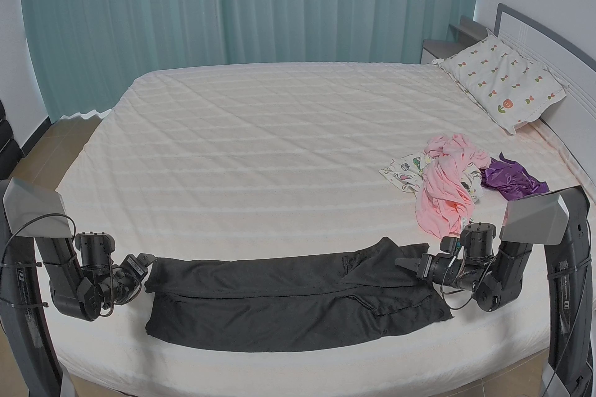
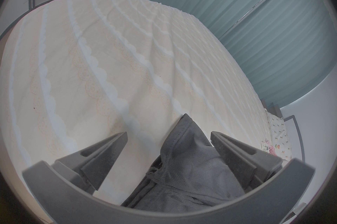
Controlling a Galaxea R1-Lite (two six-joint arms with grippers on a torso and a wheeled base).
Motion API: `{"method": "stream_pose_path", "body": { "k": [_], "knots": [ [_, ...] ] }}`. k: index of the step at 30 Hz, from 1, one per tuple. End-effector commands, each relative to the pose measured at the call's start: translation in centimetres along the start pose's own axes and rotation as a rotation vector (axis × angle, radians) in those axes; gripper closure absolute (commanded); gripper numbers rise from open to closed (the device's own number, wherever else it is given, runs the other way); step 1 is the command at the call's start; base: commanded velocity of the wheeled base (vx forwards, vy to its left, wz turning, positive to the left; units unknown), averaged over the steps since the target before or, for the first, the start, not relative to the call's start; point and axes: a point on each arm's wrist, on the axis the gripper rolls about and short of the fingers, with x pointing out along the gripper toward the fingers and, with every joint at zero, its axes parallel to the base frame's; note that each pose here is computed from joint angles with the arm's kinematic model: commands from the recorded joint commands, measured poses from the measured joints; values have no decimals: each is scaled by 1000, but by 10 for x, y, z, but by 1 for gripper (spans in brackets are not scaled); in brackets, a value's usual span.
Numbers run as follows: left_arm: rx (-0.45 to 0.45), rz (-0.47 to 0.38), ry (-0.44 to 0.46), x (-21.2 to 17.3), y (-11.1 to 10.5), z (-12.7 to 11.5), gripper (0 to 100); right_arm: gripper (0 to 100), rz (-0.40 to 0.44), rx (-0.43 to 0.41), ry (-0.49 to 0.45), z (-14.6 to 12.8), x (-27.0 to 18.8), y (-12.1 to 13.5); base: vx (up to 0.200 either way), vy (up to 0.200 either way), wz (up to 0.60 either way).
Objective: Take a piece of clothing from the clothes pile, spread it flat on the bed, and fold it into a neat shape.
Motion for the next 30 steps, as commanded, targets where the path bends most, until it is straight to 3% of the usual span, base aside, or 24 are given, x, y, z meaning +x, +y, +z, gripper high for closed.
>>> {"method": "stream_pose_path", "body": {
  "k": [1,9,23,24,30],
  "knots": [
    [0,0,0,0,1,-1,0,100,-13,12,8,-2,-6,-2,0,0,0],
    [-1,1,-1,0,1,-1,0,100,-47,39,42,-9,-30,-2,0,0,0],
    [-2,1,-1,0,1,-1,0,100,-64,-14,63,-26,-45,-7,0,0,0],
    [-2,-1,1,0,1,-1,0,0,-66,-18,67,-27,-45,-7,0,0,0],
    [-2,-1,1,0,1,-1,0,0,-59,-47,47,-25,-49,-6,0,0,0]
  ]
}}
